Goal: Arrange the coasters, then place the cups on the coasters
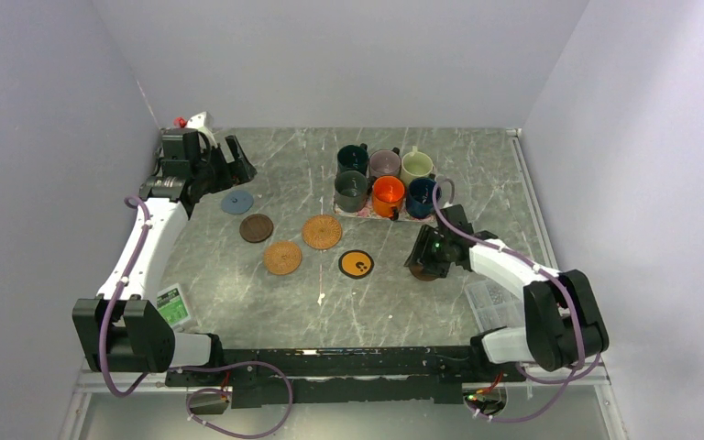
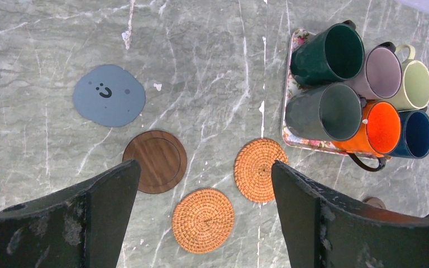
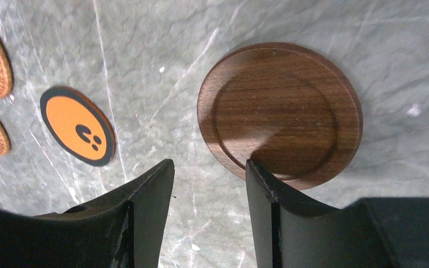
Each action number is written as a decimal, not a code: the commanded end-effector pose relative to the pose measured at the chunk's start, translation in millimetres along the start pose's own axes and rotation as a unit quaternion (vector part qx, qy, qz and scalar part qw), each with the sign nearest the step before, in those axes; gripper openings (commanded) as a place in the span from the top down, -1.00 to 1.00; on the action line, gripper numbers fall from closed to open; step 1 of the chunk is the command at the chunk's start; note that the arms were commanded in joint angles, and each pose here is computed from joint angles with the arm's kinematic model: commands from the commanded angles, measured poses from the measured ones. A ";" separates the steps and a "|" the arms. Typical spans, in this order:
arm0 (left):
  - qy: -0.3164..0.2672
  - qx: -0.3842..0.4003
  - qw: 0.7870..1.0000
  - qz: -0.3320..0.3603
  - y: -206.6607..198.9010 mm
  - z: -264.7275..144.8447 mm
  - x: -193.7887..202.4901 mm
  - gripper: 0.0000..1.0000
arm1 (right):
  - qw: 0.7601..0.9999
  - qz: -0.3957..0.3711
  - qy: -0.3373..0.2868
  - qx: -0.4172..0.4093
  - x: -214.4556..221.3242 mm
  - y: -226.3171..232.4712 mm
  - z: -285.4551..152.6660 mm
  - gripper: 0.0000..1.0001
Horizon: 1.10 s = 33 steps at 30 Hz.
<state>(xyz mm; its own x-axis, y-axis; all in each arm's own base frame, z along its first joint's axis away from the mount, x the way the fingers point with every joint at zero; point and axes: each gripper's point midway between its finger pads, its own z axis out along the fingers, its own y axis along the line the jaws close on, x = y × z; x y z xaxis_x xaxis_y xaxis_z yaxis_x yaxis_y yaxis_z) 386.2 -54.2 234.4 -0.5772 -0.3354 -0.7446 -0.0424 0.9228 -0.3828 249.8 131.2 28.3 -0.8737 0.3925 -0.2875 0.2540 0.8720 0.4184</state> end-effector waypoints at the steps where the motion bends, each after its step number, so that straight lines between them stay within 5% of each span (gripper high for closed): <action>1: -0.025 0.017 1.000 0.004 -10.5 -8.9 -12.3 -0.87 | 0.997 0.011 0.065 0.049 47.3 -18.7 -3.0 -0.10; 33: -0.026 0.013 1.000 0.009 -10.5 -9.0 -11.7 -0.87 | 0.983 -0.054 0.173 0.015 150.3 24.5 2.0 -0.10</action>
<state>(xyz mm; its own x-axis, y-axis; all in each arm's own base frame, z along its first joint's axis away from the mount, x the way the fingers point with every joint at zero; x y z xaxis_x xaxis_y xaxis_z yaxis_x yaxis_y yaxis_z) 385.8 -57.2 234.3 -0.5796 -0.3303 -0.7449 -0.0353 0.9235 -0.3820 166.3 234.8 28.5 -0.9661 0.2183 -0.1376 0.1172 0.8462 0.5197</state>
